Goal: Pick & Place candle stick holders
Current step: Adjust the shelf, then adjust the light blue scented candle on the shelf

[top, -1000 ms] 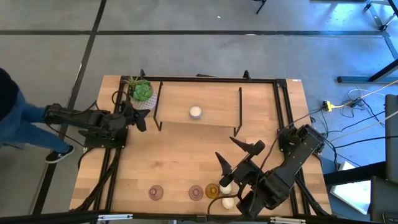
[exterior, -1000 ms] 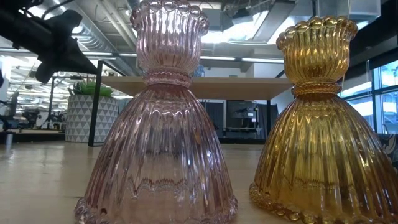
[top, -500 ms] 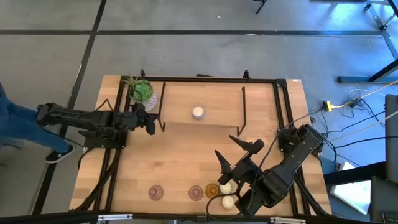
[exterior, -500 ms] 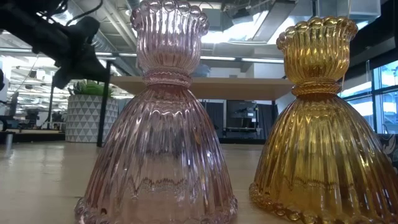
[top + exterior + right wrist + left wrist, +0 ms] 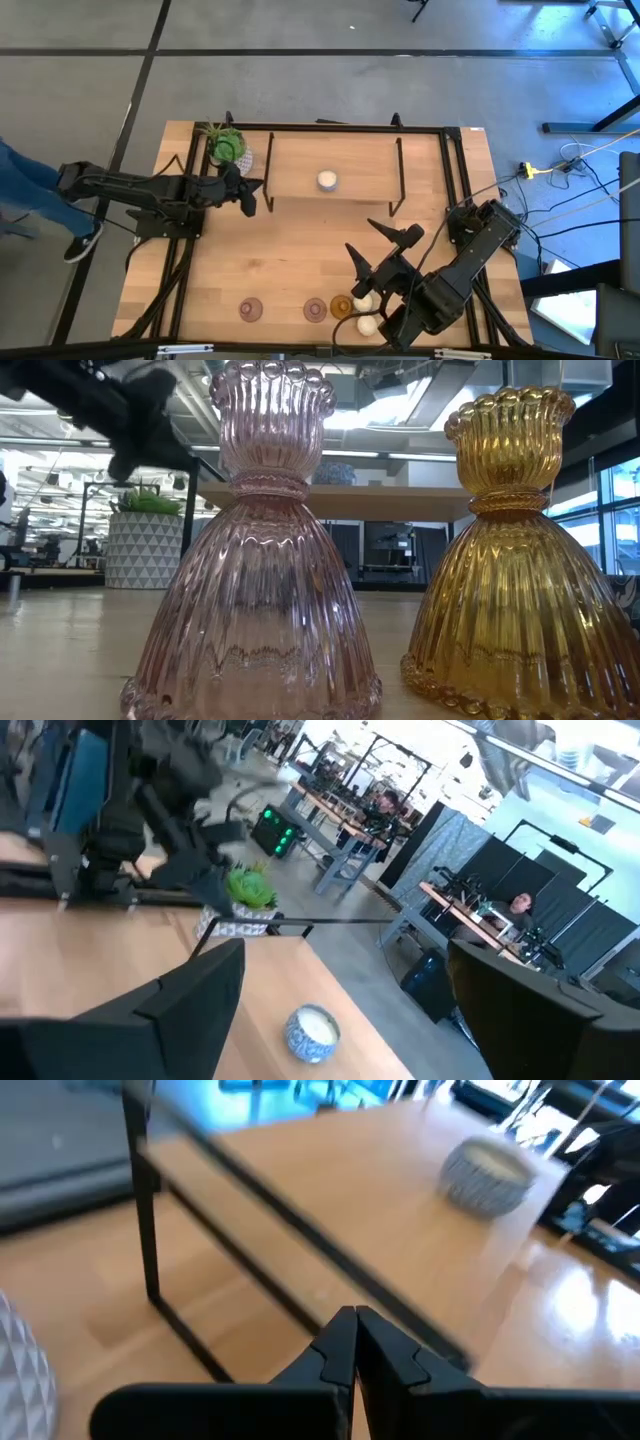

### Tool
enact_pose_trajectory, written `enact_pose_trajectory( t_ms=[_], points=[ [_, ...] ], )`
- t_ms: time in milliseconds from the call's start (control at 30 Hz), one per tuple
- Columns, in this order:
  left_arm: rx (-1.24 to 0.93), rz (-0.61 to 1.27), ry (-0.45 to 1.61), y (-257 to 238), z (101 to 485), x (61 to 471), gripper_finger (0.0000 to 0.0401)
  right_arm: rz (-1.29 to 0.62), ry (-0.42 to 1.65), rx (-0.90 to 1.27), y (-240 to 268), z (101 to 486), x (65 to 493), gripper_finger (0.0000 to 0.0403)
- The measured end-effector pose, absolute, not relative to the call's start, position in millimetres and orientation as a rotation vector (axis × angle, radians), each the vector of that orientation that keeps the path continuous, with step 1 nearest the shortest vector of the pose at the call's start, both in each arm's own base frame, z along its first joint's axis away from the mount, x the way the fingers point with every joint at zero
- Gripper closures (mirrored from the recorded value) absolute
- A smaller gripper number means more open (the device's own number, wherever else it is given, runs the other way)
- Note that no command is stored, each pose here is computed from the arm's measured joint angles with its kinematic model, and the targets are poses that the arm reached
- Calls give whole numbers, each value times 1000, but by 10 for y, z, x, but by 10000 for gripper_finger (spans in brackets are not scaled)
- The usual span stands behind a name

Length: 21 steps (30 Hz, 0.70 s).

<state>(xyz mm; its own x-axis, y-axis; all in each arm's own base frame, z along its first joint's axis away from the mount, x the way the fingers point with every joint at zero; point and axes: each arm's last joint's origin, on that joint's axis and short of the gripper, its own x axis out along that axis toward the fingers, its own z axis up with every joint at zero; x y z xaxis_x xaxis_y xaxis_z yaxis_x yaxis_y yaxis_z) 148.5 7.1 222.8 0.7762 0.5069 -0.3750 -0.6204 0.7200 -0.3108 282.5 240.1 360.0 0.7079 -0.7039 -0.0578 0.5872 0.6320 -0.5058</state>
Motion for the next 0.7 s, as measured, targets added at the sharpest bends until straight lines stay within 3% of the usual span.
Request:
enact_pose_trajectory(
  t_ms=[367, 700],
  points=[
    [-277, 558, 117, -123, 2528, 1300, 398, -700, 307, -485, 2482, 3586, 2761, 56],
    [-153, 80, -53, -404, 2793, 1395, 397, -550, 486, -465, 2561, 3562, 2949, 56]
  ],
)
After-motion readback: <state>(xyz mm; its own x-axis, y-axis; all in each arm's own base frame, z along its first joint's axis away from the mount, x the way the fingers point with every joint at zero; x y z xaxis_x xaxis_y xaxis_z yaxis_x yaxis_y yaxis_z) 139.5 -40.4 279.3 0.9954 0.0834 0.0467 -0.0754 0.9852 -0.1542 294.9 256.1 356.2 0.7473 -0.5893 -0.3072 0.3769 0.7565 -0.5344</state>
